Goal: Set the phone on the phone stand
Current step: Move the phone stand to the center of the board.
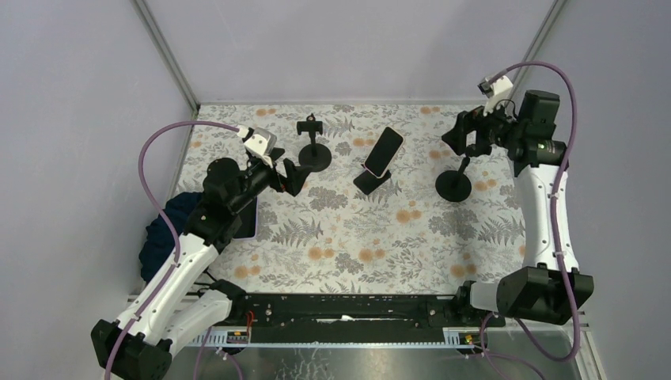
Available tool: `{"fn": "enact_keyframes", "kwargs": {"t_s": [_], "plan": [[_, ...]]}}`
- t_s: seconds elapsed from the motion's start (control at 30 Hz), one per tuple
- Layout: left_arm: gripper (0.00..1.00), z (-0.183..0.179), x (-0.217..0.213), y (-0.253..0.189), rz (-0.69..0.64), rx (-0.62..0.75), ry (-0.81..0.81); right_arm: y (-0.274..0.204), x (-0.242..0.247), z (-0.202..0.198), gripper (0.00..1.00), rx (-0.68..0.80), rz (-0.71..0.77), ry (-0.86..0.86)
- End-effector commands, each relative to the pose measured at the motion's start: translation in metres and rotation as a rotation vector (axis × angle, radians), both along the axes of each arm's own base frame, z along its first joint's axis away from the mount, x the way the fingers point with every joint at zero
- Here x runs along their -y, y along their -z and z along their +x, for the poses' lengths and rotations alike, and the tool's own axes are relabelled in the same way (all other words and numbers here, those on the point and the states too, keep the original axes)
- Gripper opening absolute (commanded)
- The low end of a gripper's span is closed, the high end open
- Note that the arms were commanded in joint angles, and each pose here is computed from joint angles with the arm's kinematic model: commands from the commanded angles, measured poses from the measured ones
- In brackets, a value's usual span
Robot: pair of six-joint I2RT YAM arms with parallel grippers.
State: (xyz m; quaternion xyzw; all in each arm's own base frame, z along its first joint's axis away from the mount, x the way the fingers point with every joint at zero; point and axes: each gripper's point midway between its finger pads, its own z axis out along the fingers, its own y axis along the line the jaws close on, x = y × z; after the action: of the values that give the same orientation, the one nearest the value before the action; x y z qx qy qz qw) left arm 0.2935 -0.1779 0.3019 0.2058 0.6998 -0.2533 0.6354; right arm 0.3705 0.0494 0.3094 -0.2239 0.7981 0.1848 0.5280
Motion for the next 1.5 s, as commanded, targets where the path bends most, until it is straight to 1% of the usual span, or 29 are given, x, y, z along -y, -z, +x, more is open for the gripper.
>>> {"fn": "enact_keyframes", "kwargs": {"t_s": [0.0,0.1,0.2,0.33,0.43,0.47,0.57,0.8,0.93,1.03,1.23,1.47], "plan": [[0.99,-0.005,0.003,-0.004,-0.003,0.021,0.026,0.005,0.046,-0.017,1.00,-0.088,-0.088,0.084],[0.99,-0.006,0.004,-0.005,-0.004,0.023,0.029,0.008,0.080,-0.018,1.00,-0.150,-0.085,0.148],[0.99,-0.007,0.004,-0.006,-0.006,0.025,0.031,0.023,0.100,-0.015,1.00,-0.214,-0.067,0.204],[0.99,-0.007,0.004,-0.006,-0.006,0.025,0.030,0.038,0.115,-0.010,1.00,-0.261,-0.005,0.277],[0.99,-0.007,0.004,-0.006,-0.004,0.025,0.030,0.037,0.130,-0.005,1.00,-0.256,0.085,0.320],[0.99,-0.007,0.004,-0.006,-0.004,0.025,0.031,0.037,0.135,-0.005,0.98,-0.260,0.120,0.322],[0.99,-0.008,0.005,-0.006,-0.005,0.025,0.035,0.046,0.139,-0.006,0.86,-0.287,0.188,0.293],[0.99,-0.008,0.005,-0.005,-0.004,0.023,0.036,0.077,0.132,-0.006,0.68,-0.335,0.248,0.234],[0.99,-0.008,0.006,-0.004,-0.003,0.020,0.038,0.085,0.129,-0.002,0.57,-0.361,0.293,0.209],[0.99,-0.008,0.006,-0.005,-0.002,0.021,0.037,0.089,0.129,0.001,0.53,-0.371,0.306,0.204],[0.99,-0.007,0.006,-0.004,0.001,0.021,0.037,0.092,0.129,0.008,0.47,-0.387,0.340,0.190],[0.99,-0.007,0.006,-0.003,0.002,0.017,0.035,0.093,0.123,0.013,0.45,-0.386,0.336,0.170]]}}
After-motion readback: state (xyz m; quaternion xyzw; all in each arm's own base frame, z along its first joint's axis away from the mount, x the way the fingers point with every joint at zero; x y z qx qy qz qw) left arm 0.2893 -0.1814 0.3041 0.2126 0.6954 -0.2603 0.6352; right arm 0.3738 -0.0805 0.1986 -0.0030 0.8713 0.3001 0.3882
